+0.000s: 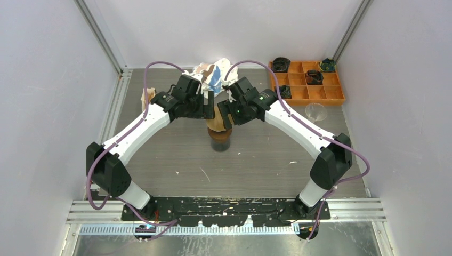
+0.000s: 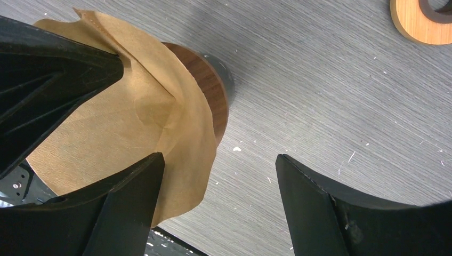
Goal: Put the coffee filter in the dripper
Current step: Adjust the coffee filter in the coffee dripper.
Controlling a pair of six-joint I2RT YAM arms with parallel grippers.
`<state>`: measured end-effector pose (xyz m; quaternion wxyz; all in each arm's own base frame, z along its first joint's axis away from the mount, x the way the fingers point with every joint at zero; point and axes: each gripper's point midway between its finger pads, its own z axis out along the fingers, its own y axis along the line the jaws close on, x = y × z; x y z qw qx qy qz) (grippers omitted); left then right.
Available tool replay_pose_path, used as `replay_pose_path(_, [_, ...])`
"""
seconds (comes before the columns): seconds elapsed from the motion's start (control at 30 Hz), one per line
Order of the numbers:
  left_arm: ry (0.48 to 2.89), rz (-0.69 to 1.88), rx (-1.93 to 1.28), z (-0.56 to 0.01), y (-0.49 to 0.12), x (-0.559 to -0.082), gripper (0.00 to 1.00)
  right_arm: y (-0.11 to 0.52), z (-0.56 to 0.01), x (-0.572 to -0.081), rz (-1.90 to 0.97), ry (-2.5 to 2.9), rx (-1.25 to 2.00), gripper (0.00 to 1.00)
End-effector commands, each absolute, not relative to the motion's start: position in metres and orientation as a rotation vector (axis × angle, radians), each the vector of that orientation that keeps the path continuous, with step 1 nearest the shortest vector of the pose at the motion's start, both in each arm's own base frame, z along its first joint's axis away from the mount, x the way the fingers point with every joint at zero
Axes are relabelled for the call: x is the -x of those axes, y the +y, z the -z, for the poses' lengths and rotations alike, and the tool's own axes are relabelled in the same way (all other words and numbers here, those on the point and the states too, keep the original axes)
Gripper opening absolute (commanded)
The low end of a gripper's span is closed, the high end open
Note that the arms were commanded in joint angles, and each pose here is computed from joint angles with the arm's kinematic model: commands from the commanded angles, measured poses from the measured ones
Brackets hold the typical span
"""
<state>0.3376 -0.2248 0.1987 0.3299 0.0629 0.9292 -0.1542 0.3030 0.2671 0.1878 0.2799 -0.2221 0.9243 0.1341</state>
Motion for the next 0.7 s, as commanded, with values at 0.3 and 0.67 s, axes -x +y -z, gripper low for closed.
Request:
replay_pose_path(0.3, [2.371, 0.423, -0.188, -0.217, -0.227, -0.341, 0.92, 0.277, -0.229, -0.31, -0.428, 2.375, 0.558, 0.83])
replay_pose_path(0.67, [2.361, 0.437, -0.192, -0.221, -0.228, -0.34, 0.92, 0.28, -0.239, -0.31, -0.461, 2.344, 0.547, 0.84])
